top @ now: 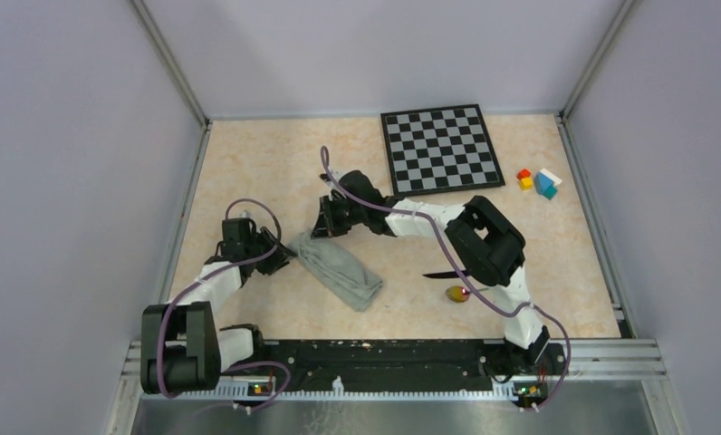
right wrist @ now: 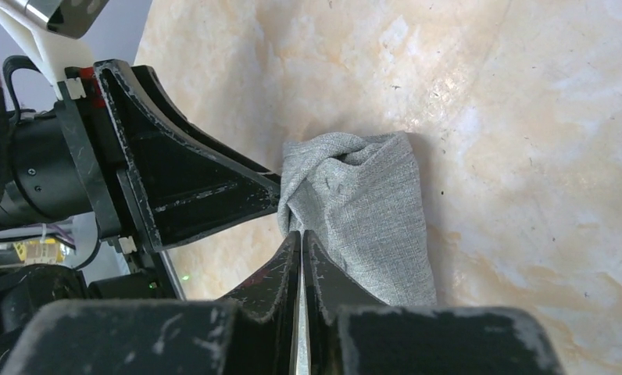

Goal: Fold the napkin into a case and place the utensils inside
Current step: Grasp the top corner of the smaller rectangle folded napkin from the folded napkin.

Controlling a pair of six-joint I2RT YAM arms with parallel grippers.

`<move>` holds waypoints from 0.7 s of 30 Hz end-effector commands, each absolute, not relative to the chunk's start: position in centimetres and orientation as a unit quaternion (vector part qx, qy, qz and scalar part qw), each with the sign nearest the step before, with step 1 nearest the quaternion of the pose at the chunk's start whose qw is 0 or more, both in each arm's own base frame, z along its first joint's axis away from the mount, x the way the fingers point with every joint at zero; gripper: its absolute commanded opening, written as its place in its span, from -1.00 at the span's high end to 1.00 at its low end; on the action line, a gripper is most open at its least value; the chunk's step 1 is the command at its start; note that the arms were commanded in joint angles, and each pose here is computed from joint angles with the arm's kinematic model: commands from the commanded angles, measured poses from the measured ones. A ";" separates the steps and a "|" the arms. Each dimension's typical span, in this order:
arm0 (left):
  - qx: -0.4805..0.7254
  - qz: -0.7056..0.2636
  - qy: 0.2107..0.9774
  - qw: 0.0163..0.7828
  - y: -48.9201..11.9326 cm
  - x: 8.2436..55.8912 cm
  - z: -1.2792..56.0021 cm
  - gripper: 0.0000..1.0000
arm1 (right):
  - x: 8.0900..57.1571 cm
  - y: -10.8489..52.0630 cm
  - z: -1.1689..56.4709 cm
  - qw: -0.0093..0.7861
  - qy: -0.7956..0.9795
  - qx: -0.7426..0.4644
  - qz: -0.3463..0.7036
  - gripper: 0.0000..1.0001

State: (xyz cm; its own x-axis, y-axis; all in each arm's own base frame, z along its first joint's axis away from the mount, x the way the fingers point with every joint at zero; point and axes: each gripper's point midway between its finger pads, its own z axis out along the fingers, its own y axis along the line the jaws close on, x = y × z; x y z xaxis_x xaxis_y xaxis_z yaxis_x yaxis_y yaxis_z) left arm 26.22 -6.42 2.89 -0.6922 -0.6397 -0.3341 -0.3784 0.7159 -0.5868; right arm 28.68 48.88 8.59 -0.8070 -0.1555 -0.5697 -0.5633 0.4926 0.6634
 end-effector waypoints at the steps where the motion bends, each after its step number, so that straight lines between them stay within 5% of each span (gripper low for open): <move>1: -0.285 -0.238 0.891 0.259 -6.4 25.6 2.2 0.22 | 29.2 50.3 9.0 0.224 0.823 -0.222 0.473 0.96; 21: -0.293 -0.223 0.898 0.240 -6.1 26.2 -0.5 0.38 | 26.4 54.2 3.3 0.194 0.840 -0.272 0.428 0.99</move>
